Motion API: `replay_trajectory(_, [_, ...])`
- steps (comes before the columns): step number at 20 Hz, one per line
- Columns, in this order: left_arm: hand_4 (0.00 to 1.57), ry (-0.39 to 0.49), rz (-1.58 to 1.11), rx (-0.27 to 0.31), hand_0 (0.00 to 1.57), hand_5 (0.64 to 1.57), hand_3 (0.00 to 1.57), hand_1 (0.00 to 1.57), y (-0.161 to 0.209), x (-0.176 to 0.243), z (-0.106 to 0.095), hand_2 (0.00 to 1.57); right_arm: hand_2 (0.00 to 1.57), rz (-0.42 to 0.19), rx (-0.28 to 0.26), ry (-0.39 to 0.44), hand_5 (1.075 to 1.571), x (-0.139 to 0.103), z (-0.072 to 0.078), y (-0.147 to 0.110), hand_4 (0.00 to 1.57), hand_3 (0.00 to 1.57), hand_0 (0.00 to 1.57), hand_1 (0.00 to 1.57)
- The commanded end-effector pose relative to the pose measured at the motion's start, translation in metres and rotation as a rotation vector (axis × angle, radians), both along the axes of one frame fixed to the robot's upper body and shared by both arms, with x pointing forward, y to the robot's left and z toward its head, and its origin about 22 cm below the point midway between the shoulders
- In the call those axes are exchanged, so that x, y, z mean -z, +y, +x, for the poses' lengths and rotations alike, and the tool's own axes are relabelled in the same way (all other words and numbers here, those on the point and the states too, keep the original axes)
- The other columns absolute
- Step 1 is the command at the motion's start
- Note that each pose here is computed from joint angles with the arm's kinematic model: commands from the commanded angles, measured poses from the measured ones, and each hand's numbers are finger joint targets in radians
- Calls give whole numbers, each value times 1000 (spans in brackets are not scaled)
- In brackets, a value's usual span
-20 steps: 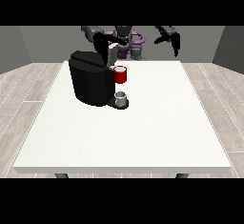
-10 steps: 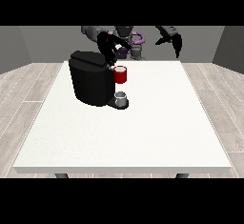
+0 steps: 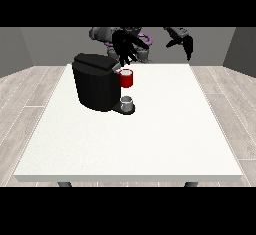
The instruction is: Insert the coffee pod into the coffee machine and close the lid
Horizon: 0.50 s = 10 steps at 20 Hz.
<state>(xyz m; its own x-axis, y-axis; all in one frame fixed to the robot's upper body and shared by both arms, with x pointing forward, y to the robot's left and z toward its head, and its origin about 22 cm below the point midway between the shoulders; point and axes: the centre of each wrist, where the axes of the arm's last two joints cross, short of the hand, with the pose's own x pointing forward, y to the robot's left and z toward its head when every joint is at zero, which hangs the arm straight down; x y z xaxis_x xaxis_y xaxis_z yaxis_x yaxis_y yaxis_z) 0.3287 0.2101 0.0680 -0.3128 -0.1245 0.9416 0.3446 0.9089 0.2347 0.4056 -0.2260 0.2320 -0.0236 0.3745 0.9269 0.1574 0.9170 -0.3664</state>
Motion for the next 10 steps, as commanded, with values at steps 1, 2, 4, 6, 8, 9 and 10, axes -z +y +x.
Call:
replay_trajectory(1, [399, -16, 4, 32, 0, 1571, 0, 0, -1, -11, 6, 0, 0, -68, -194, -255, 1571, -37, -9, 47, 0, 0, 0, 0])
replay_trajectory(2, [368, -40, 10, 44, 0, 1571, 0, 0, -8, -7, 3, 0, 0, -95, -206, -271, 1571, -43, -9, 58, 0, 0, 0, 0])
replay_trajectory(4, [395, -53, 20, 51, 0, 1571, 0, 0, -18, -20, 6, 0, 0, -107, -224, -287, 1571, -56, -5, 60, 0, 0, 0, 0])
replay_trajectory(6, [418, -45, -3, 38, 0, 1571, 0, 0, 0, -4, 2, 0, 0, -120, -217, -310, 1571, -72, -3, 54, 0, 0, 0, 0])
replay_trajectory(8, [362, -129, -24, 48, 0, 1571, 0, 0, -10, -42, 13, 0, 0, -94, -239, -356, 1571, -54, 4, 70, 0, 0, 0, 0])
replay_trajectory(9, [352, -70, -24, 51, 0, 1571, 0, 0, -20, -35, 10, 0, 0, -108, -248, -332, 1571, -80, 7, 58, 0, 0, 0, 0])
replay_trajectory(10, [254, -80, -5, 71, 0, 1571, 0, 0, -15, -31, 6, 0, 0, -117, -229, -350, 1571, -67, 10, 60, 0, 0, 0, 0])
